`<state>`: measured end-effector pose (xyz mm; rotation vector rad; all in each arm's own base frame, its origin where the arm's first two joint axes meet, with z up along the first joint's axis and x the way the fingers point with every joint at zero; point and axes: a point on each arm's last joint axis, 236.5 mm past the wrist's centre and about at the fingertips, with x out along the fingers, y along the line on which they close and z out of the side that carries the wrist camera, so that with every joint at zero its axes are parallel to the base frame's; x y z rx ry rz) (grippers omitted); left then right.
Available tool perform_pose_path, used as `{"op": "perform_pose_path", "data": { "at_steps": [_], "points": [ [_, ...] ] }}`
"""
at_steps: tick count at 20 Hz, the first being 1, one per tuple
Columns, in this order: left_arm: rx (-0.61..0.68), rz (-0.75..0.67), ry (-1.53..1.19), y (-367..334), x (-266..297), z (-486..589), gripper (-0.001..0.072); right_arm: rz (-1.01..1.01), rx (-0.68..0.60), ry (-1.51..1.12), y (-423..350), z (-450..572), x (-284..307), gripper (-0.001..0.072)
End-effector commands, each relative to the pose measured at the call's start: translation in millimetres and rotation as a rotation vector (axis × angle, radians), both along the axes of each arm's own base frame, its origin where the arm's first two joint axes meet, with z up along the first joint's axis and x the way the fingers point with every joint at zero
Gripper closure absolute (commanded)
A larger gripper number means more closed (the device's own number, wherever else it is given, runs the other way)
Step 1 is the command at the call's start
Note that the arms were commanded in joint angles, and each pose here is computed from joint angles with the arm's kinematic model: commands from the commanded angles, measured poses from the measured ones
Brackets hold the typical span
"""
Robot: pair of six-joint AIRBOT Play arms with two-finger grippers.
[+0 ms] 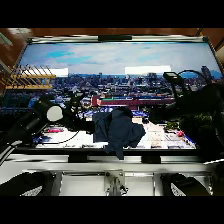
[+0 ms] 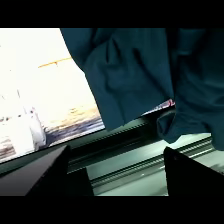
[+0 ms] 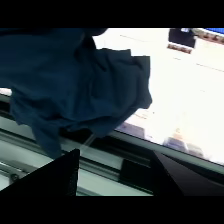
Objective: Fold the shirts.
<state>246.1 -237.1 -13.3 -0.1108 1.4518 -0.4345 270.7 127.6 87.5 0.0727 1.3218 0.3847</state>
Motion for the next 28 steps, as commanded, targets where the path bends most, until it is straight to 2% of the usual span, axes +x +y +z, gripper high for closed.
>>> {"op": "perform_pose_path", "data": {
  "at_steps": [1,5,6,7,8,10,11,12,14,15,17,18,20,21,22,23,26,28],
  "points": [
    [-0.06,0.091,0.05,-8.7,-5.8,-44.2,-0.0013,-0.047,0.122,-0.004,25.9,-17.0,12.9,0.0164],
    [-0.058,0.067,0.058,-14.8,-0.6,-65.2,-0.0008,-0.048,0.139,0.096,36.4,-44.8,18.0,0.0164],
    [-0.077,0.052,0.063,-20.3,-1.0,-68.0,0.0099,-0.03,0.133,0.115,37.9,-54.2,19.7,0.0163],
    [-0.096,0.048,0.066,-25.2,-0.3,-70.0,0.0129,-0.023,0.127,0.131,38.4,-62.3,21.6,0.0162],
    [-0.107,0.058,0.065,-28.1,2.0,-71.8,0.013,-0.024,0.13,0.15,40.3,-68.9,22.9,0.008],
    [-0.111,0.071,0.054,-29.6,7.0,-75.4,0.013,-0.026,0.165,0.178,50.0,-79.2,27.7,0.0076],
    [-0.112,0.074,0.048,-30.0,9.0,-75.9,0.0158,-0.031,0.187,0.196,55.7,-83.5,29.1,0.0076],
    [-0.113,0.076,0.044,-30.2,10.2,-76.5,0.0248,-0.033,0.21,0.215,61.6,-88.5,30.5,0.0076],
    [-0.115,0.08,0.037,-30.7,12.3,-76.5,0.0277,-0.027,0.213,0.239,70.0,-101.3,31.7,0.0076],
    [-0.115,0.08,0.037,-30.7,12.4,-76.5,0.0392,-0.017,0.208,0.249,75.7,-107.6,30.3,0.0076],
    [-0.115,0.08,0.036,-30.8,12.5,-76.3,0.0519,0.023,0.192,0.264,90.8,-118.6,23.5,0.0077],
    [-0.117,0.08,0.033,-31.1,13.5,-75.1,0.065,0.042,0.179,0.255,96.8,-123.1,22.2,0.0078],
    [-0.123,0.079,0.022,-32.6,17.4,-71.1,0.0677,0.065,0.164,0.213,105.0,-125.4,25.6,0.0084],
    [-0.127,0.075,0.009,-34.3,21.1,-66.6,0.0677,0.065,0.165,0.202,106.3,-125.0,27.6,0.0243],
    [-0.13,0.067,-0.014,-35.5,26.4,-60.4,0.0677,0.06,0.166,0.196,105.9,-125.0,29.6,0.0503],
    [-0.129,0.054,-0.05,-35.9,33.7,-51.4,0.0677,0.052,0.168,0.193,104.0,-124.5,31.6,0.0637],
    [-0.075,-0.022,-0.18,-26.6,54.9,-19.4,0.0678,0.096,0.152,0.119,95.7,-101.1,40.0,0.0658],
    [0.047,-0.104,-0.277,-2.7,71.2,9.9,0.0678,0.138,0.104,-0.034,80.0,-55.3,59.5,0.0659]
  ]
}}
